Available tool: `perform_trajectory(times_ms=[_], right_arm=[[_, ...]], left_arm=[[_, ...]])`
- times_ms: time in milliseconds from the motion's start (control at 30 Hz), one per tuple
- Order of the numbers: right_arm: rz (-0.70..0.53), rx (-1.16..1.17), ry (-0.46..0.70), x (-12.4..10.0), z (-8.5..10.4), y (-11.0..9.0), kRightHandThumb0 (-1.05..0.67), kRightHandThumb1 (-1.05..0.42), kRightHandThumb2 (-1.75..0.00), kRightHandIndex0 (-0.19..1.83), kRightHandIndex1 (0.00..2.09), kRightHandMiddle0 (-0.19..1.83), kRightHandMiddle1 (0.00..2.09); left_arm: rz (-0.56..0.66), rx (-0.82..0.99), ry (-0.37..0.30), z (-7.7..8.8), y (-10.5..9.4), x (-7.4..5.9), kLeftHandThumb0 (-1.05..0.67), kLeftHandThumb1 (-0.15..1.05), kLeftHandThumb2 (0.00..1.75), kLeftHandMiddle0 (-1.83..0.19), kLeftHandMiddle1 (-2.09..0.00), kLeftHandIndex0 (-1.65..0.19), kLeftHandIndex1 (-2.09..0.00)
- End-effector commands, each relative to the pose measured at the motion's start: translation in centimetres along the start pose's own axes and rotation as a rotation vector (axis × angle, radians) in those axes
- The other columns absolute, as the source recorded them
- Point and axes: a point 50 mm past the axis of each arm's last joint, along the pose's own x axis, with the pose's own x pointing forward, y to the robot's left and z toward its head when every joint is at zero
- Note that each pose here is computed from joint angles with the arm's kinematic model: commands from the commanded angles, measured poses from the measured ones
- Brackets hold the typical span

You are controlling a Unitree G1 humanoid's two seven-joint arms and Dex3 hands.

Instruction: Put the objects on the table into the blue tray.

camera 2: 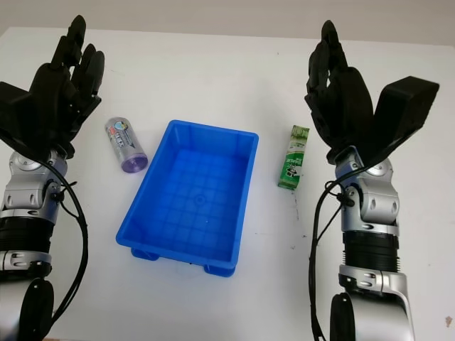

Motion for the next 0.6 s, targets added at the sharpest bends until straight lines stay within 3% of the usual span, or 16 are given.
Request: perform_trajectory(times_ms=[0, 367, 533, 567], right_arm=[[0.003, -0.005, -0.015, -0.3, 0.5, -0.2, -0.81, -1.05, -0.72, -0.19, 0.0, -0.19, 0.0], [0.024, 0.037, 0.021, 0.1, 0.7, -0.2, -0.76, -1.05, -0.73, -0.19, 0.0, -0.19, 0.0], [0.098, -0.138, -0.045, 0.2, 3.0, -1.6, -0.72, -1.05, -0.44, -0.09, 0.06, -0.09, 0.06], [0.096, -0.21, -0.054, 0.3, 3.6, -1.9, -0.71, -1.05, -0.31, -0.02, 0.1, -0.02, 0.11]], left_arm=[[0.004, 0.004, -0.009, 0.0, 0.2, -0.1, -0.54, 1.05, 0.49, 0.05, -0.05, 0.04, -0.06], [-0.024, 0.07, 0.012, -0.2, -1.3, 0.4, -0.63, 1.05, 0.46, 0.12, -0.03, 0.1, -0.03], [-0.026, 0.078, 0.007, -0.1, -1.4, 0.2, -0.63, 1.05, 0.47, 0.13, -0.04, 0.1, -0.03], [-0.024, 0.077, 0.006, -0.1, -1.4, 0.2, -0.64, 1.05, 0.47, 0.13, -0.04, 0.1, -0.04]])
